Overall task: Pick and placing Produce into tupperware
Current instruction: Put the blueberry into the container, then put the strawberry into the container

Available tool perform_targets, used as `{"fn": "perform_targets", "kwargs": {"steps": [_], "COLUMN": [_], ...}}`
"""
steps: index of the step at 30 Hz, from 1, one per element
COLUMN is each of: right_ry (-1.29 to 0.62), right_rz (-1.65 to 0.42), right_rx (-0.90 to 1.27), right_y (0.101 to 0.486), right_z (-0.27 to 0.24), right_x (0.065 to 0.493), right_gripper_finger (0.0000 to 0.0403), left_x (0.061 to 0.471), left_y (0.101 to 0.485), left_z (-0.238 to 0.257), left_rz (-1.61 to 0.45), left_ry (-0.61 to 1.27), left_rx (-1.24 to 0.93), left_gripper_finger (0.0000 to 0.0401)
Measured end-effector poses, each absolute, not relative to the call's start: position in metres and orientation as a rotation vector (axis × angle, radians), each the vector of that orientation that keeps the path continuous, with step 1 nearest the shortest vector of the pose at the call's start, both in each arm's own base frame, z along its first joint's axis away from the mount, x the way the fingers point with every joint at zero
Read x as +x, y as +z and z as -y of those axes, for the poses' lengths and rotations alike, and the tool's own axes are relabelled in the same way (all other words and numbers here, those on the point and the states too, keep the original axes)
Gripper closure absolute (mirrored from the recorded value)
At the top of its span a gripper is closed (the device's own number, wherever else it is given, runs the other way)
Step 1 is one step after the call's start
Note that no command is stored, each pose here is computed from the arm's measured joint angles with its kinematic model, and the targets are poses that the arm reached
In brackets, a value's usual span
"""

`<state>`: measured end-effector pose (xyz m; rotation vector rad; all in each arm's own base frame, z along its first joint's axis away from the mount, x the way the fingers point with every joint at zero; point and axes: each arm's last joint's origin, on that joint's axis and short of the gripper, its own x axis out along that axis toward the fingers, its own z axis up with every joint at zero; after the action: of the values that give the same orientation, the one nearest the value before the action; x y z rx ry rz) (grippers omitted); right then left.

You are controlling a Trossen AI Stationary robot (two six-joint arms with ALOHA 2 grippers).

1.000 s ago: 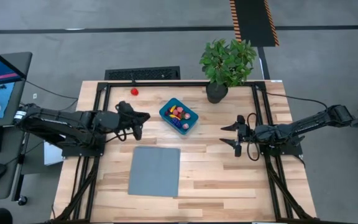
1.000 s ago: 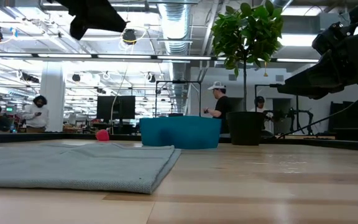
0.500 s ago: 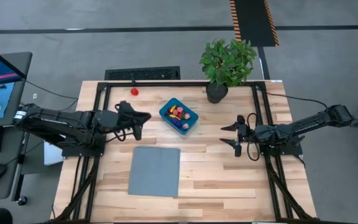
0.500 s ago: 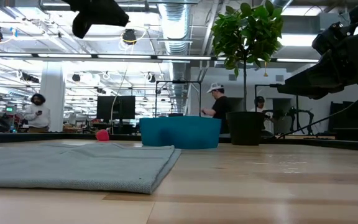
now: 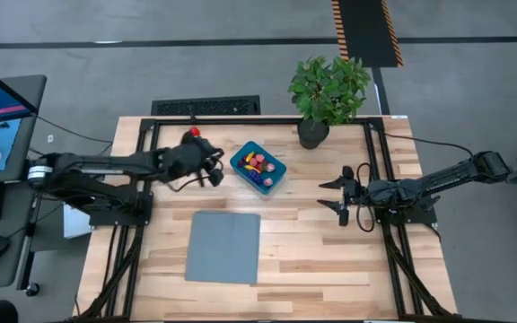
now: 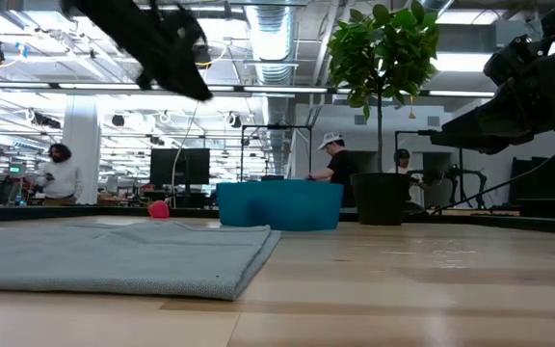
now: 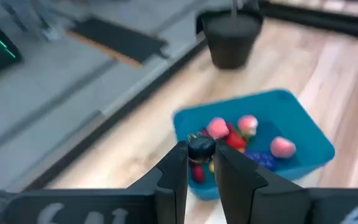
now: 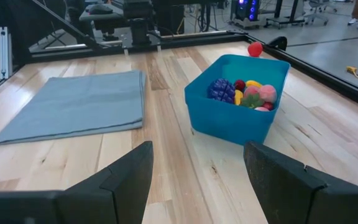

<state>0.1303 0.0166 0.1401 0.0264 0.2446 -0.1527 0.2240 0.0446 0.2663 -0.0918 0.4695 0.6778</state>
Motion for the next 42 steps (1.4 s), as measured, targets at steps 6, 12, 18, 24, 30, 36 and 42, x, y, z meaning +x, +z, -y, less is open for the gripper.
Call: {"fn": "perform_targets", "kwargs": {"steps": [6, 12, 18, 24, 30, 36, 42], "right_ry": [-0.153, -0.153, -0.153, -0.153, -0.153, -0.153, -0.153], "right_rz": [-0.245, -0.245, -0.245, -0.245, -0.245, -0.246, -0.246], "right_rx": [0.026, 0.026, 0.026, 0.026, 0.026, 0.026, 0.026], "right_y": [0.14, 0.14, 0.14, 0.14, 0.14, 0.14, 0.14], "right_z": [-0.017, -0.017, -0.017, -0.017, -0.017, -0.017, -0.017], "right_x": [0.13, 0.13, 0.13, 0.13, 0.13, 0.13, 0.13], "right_gripper_finger": [0.0129, 0.0129, 0.0129, 0.0129, 0.0129, 0.0129, 0.0129], "left_x": [0.254, 0.284, 0.314, 0.338, 0.345, 0.348, 0.347], "left_y": [0.233, 0.213, 0.195, 0.194, 0.189, 0.188, 0.189], "left_z": [-0.078, -0.109, -0.127, -0.137, -0.143, -0.143, -0.143], "left_rz": [-0.525, -0.628, -0.788, -0.922, -1.069, -1.061, -1.064], "left_ry": [0.622, 0.507, 0.434, 0.411, 0.439, 0.389, 0.399], "left_rx": [-0.188, -0.299, -0.382, -0.352, -0.285, -0.242, -0.224], "left_gripper_finger": [0.0342, 0.0342, 0.0342, 0.0342, 0.034, 0.0291, 0.0213]}}
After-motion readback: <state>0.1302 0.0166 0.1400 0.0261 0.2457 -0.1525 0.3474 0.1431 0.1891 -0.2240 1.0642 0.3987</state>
